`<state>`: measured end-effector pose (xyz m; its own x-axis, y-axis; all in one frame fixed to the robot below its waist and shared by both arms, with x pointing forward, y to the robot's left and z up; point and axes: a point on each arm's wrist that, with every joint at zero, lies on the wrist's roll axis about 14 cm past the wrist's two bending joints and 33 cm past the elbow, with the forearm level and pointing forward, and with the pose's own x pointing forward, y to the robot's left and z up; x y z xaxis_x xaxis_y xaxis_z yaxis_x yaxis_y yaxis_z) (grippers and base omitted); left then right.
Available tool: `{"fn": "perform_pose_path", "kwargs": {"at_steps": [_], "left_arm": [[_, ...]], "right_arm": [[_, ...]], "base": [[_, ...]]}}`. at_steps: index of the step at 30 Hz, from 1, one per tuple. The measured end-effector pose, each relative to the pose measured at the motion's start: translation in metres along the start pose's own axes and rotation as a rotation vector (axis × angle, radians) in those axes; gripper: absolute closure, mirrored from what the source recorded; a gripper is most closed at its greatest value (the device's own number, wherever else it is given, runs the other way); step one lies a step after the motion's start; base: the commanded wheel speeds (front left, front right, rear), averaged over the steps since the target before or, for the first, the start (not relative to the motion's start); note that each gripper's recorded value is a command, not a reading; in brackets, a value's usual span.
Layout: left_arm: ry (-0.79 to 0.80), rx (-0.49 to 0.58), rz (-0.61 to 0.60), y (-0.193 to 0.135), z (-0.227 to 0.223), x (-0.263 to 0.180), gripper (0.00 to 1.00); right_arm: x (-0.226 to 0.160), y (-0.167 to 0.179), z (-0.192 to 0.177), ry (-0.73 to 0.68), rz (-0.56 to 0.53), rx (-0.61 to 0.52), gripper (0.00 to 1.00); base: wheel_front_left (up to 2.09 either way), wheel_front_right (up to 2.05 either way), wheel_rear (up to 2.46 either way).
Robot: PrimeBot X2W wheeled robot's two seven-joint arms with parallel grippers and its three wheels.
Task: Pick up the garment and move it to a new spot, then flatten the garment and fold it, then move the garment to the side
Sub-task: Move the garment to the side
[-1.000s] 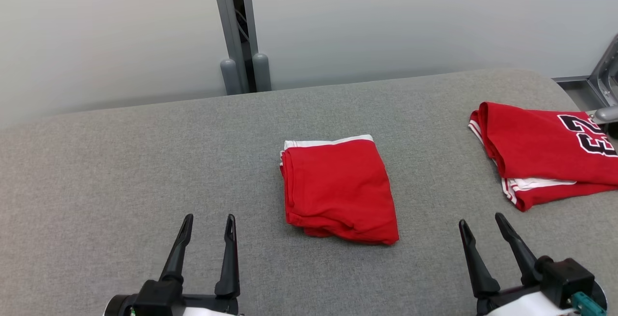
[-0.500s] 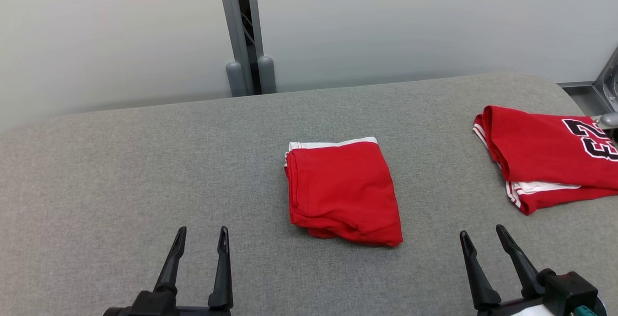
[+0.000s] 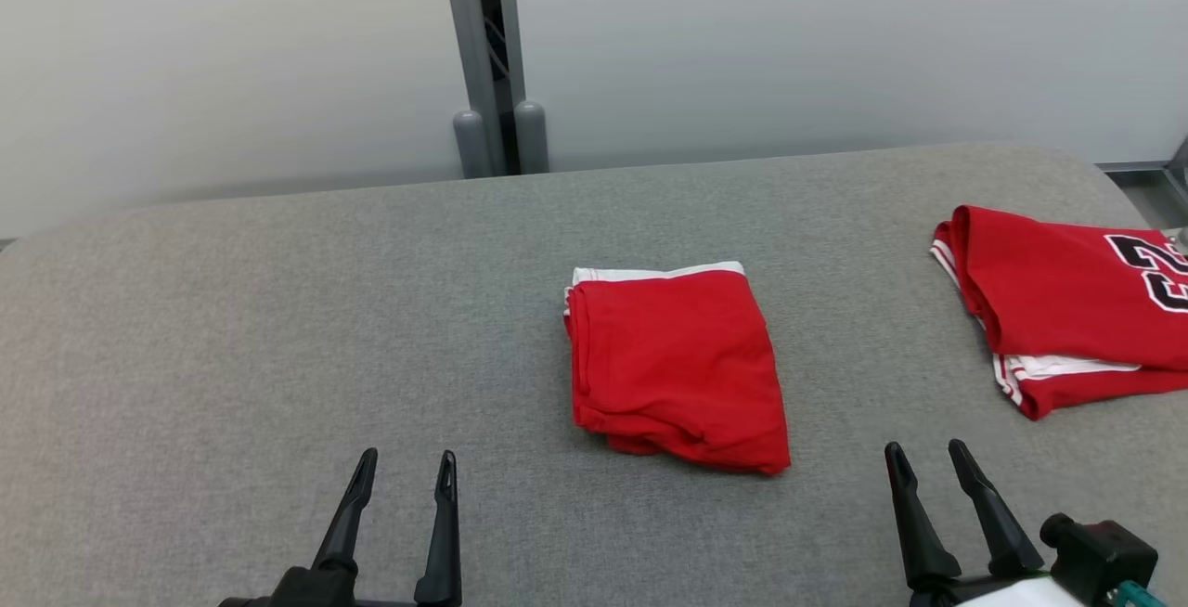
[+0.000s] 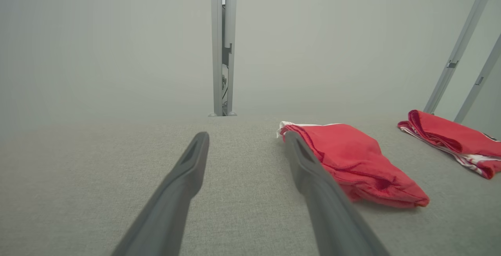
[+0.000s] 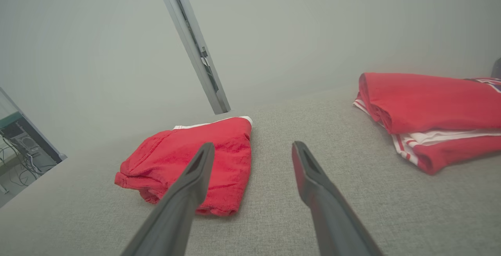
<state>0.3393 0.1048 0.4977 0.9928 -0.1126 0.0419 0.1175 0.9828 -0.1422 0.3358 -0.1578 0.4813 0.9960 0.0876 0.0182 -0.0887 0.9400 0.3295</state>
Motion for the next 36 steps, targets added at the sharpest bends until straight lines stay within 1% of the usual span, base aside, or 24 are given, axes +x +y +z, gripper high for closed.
{"fn": "perform_pose_path", "kwargs": {"at_steps": [5, 10, 12, 16, 21, 25, 36], "left_arm": [[0.008, 0.003, -0.006, 0.0, -0.003, 0.002, 0.0], [0.014, -0.001, 0.001, 0.002, -0.005, 0.009, 0.0], [0.017, -0.002, 0.004, 0.003, -0.006, 0.01, 0.0], [0.038, -0.001, 0.019, 0.008, -0.013, 0.011, 0.0], [0.047, 0.008, 0.034, 0.015, -0.016, 0.016, 0.0], [0.055, 0.012, 0.043, 0.018, -0.019, 0.018, 0.0], [0.06, 0.018, 0.05, 0.022, -0.022, 0.031, 0.0]], "right_arm": [[0.025, 0.008, -0.012, 0.035, 0.01, 0.16, 0.0], [0.061, 0.004, -0.021, 0.083, 0.018, 0.25, 0.0], [0.069, 0.005, -0.024, 0.098, 0.025, 0.265, 0.0], [0.09, 0.018, -0.045, 0.211, 0.062, 0.343, 0.0], [0.106, 0.016, -0.068, 0.322, 0.068, 0.349, 0.0], [0.114, 0.018, -0.082, 0.378, 0.068, 0.36, 0.0], [0.142, 0.013, -0.102, 0.447, 0.064, 0.341, 0.0]], "base": [[0.0, 0.0, 0.0], [0.0, 0.0, 0.0], [0.0, 0.0, 0.0], [0.0, 0.0, 0.0], [0.0, 0.0, 0.0], [0.0, 0.0, 0.0], [0.0, 0.0, 0.0]]}}
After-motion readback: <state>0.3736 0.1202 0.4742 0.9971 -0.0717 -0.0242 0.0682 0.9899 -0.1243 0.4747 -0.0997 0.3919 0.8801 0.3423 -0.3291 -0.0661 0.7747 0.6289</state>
